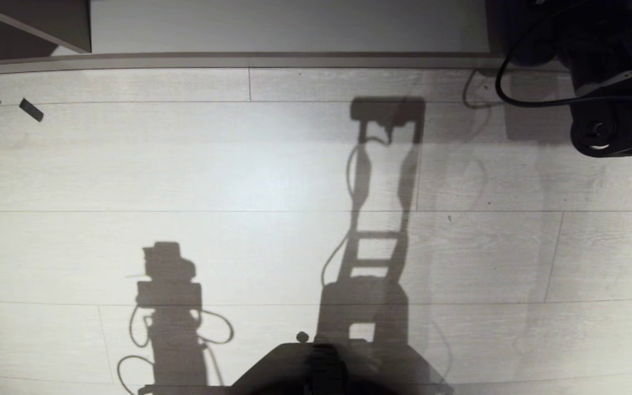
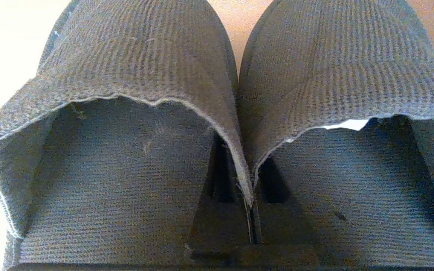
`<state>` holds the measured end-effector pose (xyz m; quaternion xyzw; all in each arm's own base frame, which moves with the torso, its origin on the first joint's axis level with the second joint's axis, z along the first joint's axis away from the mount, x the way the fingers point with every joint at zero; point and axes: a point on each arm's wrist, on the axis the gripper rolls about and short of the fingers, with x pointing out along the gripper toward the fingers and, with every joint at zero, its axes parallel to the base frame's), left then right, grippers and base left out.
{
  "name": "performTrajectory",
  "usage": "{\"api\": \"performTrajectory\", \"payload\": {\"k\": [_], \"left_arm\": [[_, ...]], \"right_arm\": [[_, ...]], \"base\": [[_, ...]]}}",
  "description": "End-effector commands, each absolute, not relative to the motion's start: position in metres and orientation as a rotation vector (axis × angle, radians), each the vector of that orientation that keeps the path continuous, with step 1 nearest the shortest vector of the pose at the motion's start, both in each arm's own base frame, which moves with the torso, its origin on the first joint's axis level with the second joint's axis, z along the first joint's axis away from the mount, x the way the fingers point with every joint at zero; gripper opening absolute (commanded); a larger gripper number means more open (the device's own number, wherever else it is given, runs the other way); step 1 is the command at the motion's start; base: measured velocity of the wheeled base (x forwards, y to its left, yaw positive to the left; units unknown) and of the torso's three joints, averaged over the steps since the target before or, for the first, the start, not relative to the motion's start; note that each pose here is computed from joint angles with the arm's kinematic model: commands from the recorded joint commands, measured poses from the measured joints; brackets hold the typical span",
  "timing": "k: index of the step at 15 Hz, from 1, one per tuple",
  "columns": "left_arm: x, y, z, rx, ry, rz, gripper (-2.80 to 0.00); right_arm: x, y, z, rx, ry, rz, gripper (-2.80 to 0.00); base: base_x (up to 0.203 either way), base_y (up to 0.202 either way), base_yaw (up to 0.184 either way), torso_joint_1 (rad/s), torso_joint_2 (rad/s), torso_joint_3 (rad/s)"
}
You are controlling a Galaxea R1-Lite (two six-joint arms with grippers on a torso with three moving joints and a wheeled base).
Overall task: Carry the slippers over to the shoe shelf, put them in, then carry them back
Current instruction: Pick up the slippers in the shoe cabinet, then place the slippers on the floor
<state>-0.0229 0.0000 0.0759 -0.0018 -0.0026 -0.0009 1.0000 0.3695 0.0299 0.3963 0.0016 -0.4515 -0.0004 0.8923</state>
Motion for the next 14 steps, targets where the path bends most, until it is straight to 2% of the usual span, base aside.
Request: {"api": "performTrajectory", "payload": {"k": [1, 6, 14], "left_arm": [[-0.023, 0.000, 0.076, -0.005, -0.006, -0.002, -2.80], [-0.023, 0.000, 0.076, -0.003, -0.006, -0.002, -2.80], [-0.023, 0.000, 0.076, -0.003, -0.005, -0.003, -2.80]], "right_arm": [[0.339, 0.031, 0.406, 0.005, -0.905, 0.009, -2.80], [0.286, 0.030, 0.346, -0.032, -0.601, 0.060, -2.80], [0.094, 0.014, 0.316, -0.098, -0.580, 0.111, -2.80]], "base": [[0.000, 0.000, 0.000, 0.000, 0.00, 0.000], [0.000, 0.000, 0.000, 0.000, 0.00, 0.000], [0.000, 0.000, 0.000, 0.000, 0.00, 0.000]]}}
